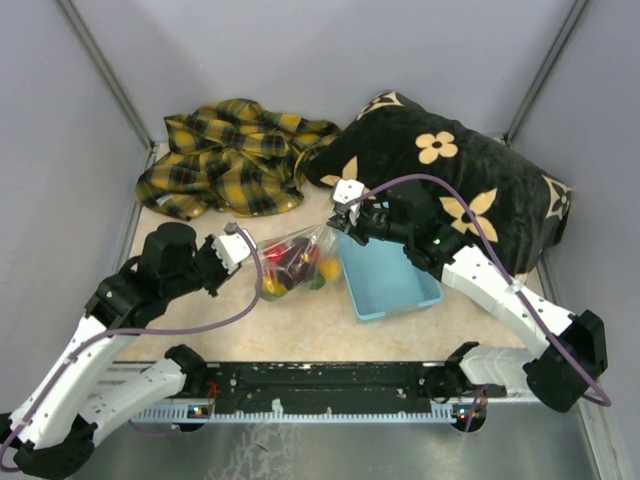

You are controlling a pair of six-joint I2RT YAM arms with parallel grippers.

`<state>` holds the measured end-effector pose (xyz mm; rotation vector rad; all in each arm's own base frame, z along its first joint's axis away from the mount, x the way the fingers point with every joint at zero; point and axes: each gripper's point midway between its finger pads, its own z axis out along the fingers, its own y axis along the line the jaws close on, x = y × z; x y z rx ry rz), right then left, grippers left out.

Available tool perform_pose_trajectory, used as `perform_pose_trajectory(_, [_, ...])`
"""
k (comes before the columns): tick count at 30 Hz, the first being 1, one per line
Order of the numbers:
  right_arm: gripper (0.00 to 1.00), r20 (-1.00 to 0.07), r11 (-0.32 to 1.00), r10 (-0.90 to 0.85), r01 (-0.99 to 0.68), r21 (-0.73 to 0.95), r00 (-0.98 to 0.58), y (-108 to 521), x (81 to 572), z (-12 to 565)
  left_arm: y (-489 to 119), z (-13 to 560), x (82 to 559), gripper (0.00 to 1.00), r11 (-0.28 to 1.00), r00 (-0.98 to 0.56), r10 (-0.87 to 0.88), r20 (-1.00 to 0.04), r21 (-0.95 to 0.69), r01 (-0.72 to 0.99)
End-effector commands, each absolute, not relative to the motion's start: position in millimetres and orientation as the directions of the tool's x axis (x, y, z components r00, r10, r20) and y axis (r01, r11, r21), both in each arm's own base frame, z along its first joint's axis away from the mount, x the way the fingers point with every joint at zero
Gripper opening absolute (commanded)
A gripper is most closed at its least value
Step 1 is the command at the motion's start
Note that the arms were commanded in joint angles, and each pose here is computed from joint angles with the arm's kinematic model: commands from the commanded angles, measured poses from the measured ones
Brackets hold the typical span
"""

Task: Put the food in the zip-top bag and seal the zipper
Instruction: Zip the zipper food storage bag at the center of the board, then reset both arms

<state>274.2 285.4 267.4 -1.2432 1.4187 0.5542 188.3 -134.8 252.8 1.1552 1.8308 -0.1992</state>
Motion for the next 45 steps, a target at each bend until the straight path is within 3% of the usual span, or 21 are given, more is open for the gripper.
perform_pose_trajectory(1, [0.0, -0.924, 0.45, -0.291, -0.817, -0.36, 0.247, 278, 298, 313, -95, 245, 179, 0.0, 0.616, -0.246, 0.679, -0.692, 0.355, 0.703])
perform_pose_trajectory(11, [0.0, -0.932, 0.449, -0.229, -0.819, -0.356, 0.28, 305, 324, 334, -57, 274, 205, 0.0, 0.728, -0.277, 0.658, -0.7, 0.499, 0.47])
perform_pose_trajectory(17, [0.0, -0.935, 0.457, -0.153, -0.816, -0.354, 0.32, 323, 339, 355, -59, 278, 206, 0.02, 0.748, -0.23, 0.627, -0.744, 0.494, 0.443])
perform_pose_trajectory(24, [0.0, -0.959, 0.418, -0.134, -0.863, -0.284, 0.251, 333, 337, 301, -78, 248, 199, 0.02, 0.718, -0.23, 0.624, -0.747, 0.431, 0.547])
perform_pose_trajectory(31, [0.0, -0.974, 0.355, -0.167, -0.912, -0.204, 0.152, 327, 306, 253, -88, 240, 186, 0.11, 0.697, -0.219, 0.604, -0.766, 0.376, 0.611])
perform_pose_trajectory(34, [0.01, -0.977, 0.339, -0.169, -0.924, -0.18, 0.128, 321, 291, 245, -93, 247, 179, 0.25, 0.694, -0.185, 0.573, -0.798, 0.353, 0.628])
perform_pose_trajectory(36, [0.13, -0.979, 0.345, -0.177, -0.925, -0.162, 0.106, 317, 287, 242, -98, 253, 175, 0.34, 0.693, -0.163, 0.543, -0.824, 0.33, 0.641])
perform_pose_trajectory(39, [0.39, -0.979, 0.348, -0.188, -0.928, -0.137, 0.074, 312, 282, 245, -104, 263, 170, 0.52, 0.694, -0.14, 0.502, -0.854, 0.301, 0.654])
perform_pose_trajectory(42, [0.51, -0.984, 0.384, -0.167, -0.915, -0.12, 0.059, 305, 277, 261, -104, 276, 167, 0.68, 0.709, -0.123, 0.463, -0.878, 0.283, 0.646])
perform_pose_trajectory(45, [0.73, -0.989, 0.462, -0.131, -0.879, -0.119, 0.065, 290, 276, 283, -102, 293, 165, 0.79, 0.729, -0.088, 0.419, -0.904, 0.276, 0.627])
